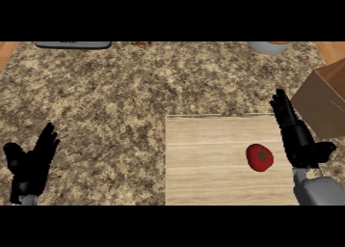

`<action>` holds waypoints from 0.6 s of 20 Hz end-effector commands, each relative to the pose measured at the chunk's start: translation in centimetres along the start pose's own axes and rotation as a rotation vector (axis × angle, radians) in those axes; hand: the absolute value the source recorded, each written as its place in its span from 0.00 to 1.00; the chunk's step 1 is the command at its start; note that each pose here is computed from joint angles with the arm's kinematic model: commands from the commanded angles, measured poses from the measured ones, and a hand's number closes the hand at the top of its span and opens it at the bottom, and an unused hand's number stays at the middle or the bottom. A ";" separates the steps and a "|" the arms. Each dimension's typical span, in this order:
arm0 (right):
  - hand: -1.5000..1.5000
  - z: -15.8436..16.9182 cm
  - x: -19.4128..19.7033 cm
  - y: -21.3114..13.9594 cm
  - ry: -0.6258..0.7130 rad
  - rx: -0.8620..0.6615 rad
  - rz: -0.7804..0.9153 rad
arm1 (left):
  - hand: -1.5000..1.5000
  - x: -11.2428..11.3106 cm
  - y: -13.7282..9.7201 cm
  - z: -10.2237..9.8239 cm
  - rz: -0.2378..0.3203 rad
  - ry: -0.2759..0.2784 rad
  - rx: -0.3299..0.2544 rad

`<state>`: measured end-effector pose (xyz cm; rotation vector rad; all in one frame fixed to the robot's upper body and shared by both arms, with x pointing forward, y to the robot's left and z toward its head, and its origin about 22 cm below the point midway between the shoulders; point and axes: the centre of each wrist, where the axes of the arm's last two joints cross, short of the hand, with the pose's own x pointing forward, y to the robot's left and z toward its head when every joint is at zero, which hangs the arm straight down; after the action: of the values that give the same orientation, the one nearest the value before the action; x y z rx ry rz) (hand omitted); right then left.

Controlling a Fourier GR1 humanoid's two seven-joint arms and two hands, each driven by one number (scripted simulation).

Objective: Pick the tomato from the tray and place it in the cardboard box

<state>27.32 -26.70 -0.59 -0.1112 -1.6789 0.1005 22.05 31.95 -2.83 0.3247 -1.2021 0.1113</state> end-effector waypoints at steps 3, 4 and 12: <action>0.00 -2.8 4.1 -4.2 -0.049 0.243 -0.002 | 0.50 4.1 -1.6 -1.3 0.054 -0.122 -0.099; 0.00 -3.1 5.4 -4.2 -0.054 0.329 -0.031 | 0.50 4.1 -0.1 -1.3 0.069 -0.164 -0.104; 0.00 0.0 5.0 -10.8 -0.505 0.171 -0.004 | 0.50 7.4 0.3 -0.6 0.139 -0.207 -0.218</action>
<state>28.37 -34.55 6.43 -0.0058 -1.9949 0.2693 25.05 31.40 3.02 0.1012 -1.4130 0.0677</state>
